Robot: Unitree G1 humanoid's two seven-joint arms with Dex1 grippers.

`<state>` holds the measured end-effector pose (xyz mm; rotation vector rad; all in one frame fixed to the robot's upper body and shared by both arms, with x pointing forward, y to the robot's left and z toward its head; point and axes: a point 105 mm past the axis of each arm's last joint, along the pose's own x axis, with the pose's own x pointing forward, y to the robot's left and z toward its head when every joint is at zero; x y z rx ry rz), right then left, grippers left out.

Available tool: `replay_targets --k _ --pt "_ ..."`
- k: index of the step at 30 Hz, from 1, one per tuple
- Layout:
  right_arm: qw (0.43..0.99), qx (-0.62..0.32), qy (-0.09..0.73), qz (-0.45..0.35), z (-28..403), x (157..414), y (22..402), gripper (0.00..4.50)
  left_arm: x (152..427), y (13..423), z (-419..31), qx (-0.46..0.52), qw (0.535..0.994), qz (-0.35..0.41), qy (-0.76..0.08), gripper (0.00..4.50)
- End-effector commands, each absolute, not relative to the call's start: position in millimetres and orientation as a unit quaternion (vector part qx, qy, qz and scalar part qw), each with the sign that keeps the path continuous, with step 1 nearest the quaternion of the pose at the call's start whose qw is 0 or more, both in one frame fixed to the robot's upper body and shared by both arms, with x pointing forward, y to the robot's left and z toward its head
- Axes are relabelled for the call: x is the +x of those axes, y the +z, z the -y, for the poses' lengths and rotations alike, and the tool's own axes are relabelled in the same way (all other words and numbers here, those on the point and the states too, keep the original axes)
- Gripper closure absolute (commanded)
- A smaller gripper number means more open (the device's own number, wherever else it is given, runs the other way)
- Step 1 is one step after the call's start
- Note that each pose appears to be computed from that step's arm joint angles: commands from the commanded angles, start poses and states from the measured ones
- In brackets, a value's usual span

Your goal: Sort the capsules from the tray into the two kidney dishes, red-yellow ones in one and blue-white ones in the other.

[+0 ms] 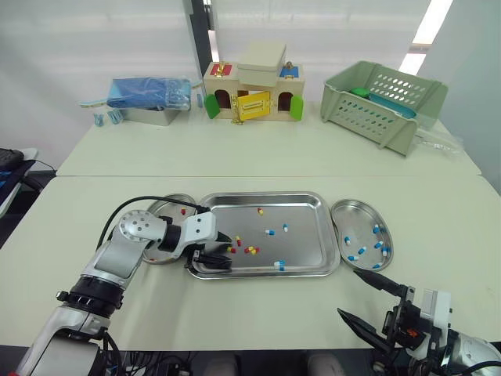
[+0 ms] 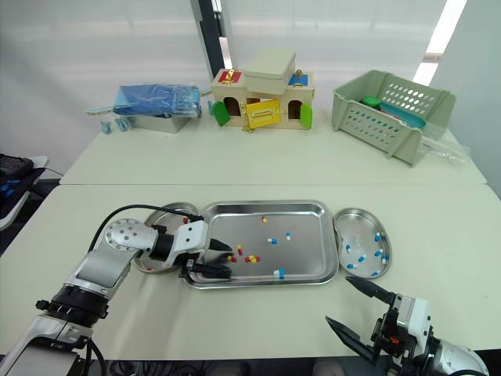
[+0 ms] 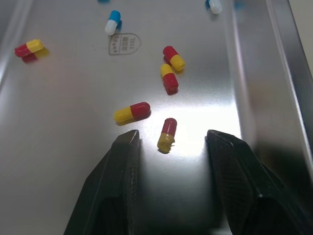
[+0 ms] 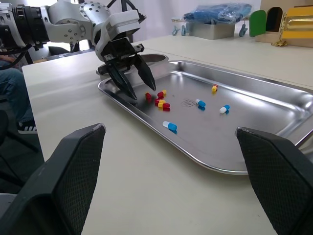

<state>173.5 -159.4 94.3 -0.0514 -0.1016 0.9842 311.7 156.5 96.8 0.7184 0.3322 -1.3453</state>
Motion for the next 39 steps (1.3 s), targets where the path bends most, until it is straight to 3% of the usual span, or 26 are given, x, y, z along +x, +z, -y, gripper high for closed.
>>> replay_targets --k 1,8,11,16,26,33,39 --pt "0.876 -0.033 0.477 0.066 155.7 172.2 104.0 0.0 314.7 101.3 -151.1 0.334 0.706 -0.144 -0.608 2.26" --pt "0.878 -0.034 0.473 0.066 155.3 170.6 104.4 0.0 314.8 94.9 -152.4 0.342 0.7 -0.162 -0.606 2.26" --pt "0.879 -0.033 0.471 0.066 155.3 169.9 104.2 0.0 315.5 92.5 -153.9 0.349 0.698 -0.171 -0.602 2.85" --pt "0.879 -0.032 0.471 0.066 155.0 168.9 104.2 0.0 314.6 88.1 -156.5 0.356 0.694 -0.182 -0.599 4.48" --pt "0.876 -0.031 0.476 0.066 154.2 167.9 105.4 0.0 310.5 91.9 -153.2 0.349 0.696 -0.174 -0.603 4.49" --pt "0.852 -0.047 0.517 0.065 151.1 163.6 109.1 0.0 303.6 121.6 -167.0 0.323 0.738 -0.164 -0.569 4.49" --pt "0.816 -0.053 0.573 0.064 145.2 165.6 107.5 0.0 299.4 150.2 -199.6 0.323 0.797 -0.163 -0.483 4.49"
